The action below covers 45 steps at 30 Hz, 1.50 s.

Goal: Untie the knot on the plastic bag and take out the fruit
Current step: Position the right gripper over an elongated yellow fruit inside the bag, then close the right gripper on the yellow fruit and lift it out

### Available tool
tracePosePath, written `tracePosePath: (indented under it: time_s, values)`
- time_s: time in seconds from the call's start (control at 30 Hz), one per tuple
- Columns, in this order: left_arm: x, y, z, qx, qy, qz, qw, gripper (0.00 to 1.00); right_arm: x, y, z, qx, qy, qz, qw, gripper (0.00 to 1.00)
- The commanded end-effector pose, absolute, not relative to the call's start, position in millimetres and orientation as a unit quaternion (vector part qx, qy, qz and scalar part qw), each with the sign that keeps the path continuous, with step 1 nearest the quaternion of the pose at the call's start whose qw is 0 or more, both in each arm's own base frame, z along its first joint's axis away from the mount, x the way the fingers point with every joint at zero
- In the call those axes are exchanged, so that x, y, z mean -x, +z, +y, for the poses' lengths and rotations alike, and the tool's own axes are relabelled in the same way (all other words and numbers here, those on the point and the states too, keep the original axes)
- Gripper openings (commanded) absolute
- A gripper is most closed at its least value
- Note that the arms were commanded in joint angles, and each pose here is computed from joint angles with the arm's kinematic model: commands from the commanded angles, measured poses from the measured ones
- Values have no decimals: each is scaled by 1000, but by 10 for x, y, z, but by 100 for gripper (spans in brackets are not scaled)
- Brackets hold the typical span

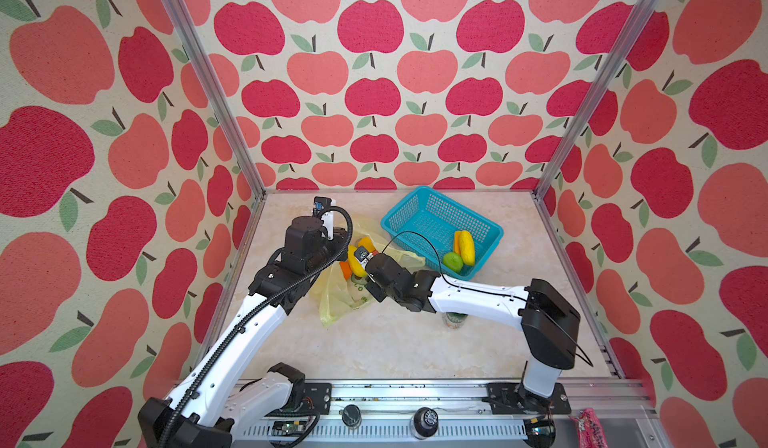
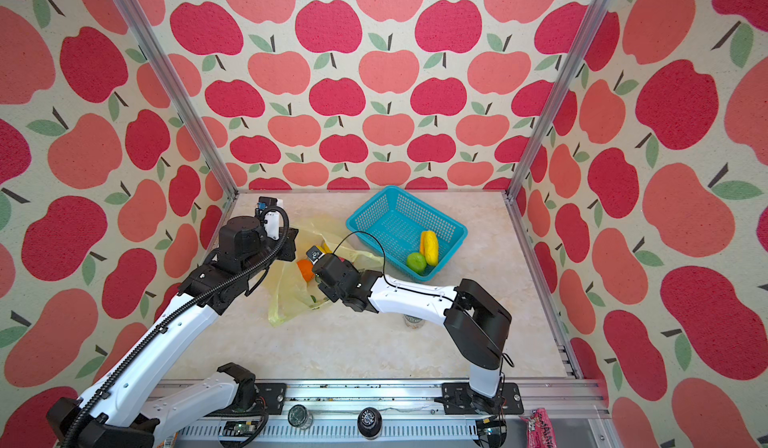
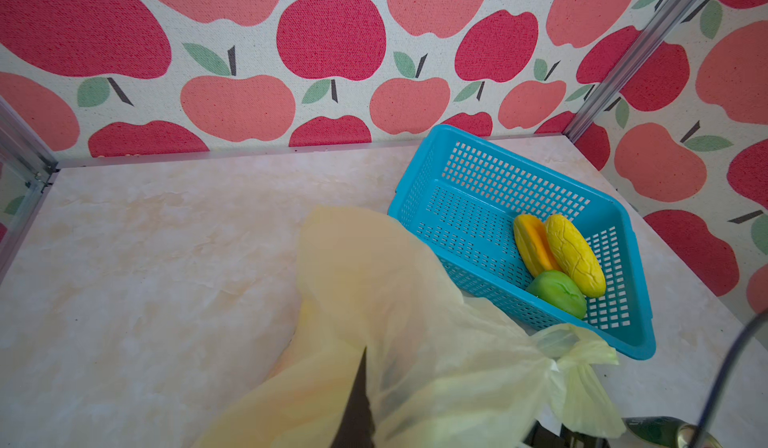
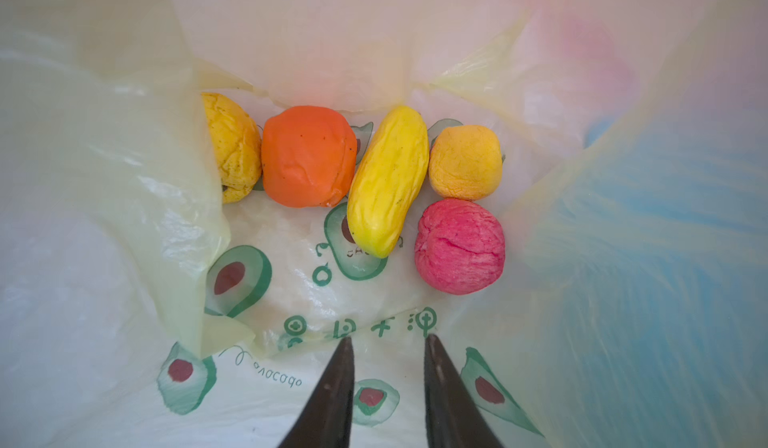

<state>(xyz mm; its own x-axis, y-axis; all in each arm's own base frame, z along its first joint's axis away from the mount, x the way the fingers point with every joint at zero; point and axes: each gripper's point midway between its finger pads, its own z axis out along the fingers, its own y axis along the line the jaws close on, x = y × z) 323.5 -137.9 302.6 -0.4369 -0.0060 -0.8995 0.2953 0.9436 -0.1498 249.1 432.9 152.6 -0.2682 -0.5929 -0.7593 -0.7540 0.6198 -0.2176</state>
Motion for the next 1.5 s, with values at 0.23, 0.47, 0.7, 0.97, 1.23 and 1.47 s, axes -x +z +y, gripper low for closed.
tracePosePath:
  time_s: [0.23, 0.47, 0.7, 0.97, 1.23, 1.47]
  values:
    - [-3241, 3167, -1384, -88, -144, 825, 539, 0, -2802, 1193, 4737, 426, 73, 807, 404, 41]
    - [-3227, 3159, -1411, -91, -151, 827, 534, 0, -3141, 822, 4849, 404, 43, 835, 372, 50]
    - [-3173, 3209, -1395, -91, -156, 820, 543, 0, -3237, 308, 4898, 407, 27, 857, 314, 63]
    - [-3205, 3173, -1415, -94, -154, 824, 537, 0, -3187, 16, 4956, 416, 33, 868, 268, 53]
    - [-3210, 3171, -1405, -94, -150, 824, 538, 0, -3161, 385, 4937, 426, 49, 849, 308, 34]
    - [-3220, 3167, -1382, -93, -142, 824, 541, 0, -2986, 1104, 4738, 429, 70, 816, 381, 28]
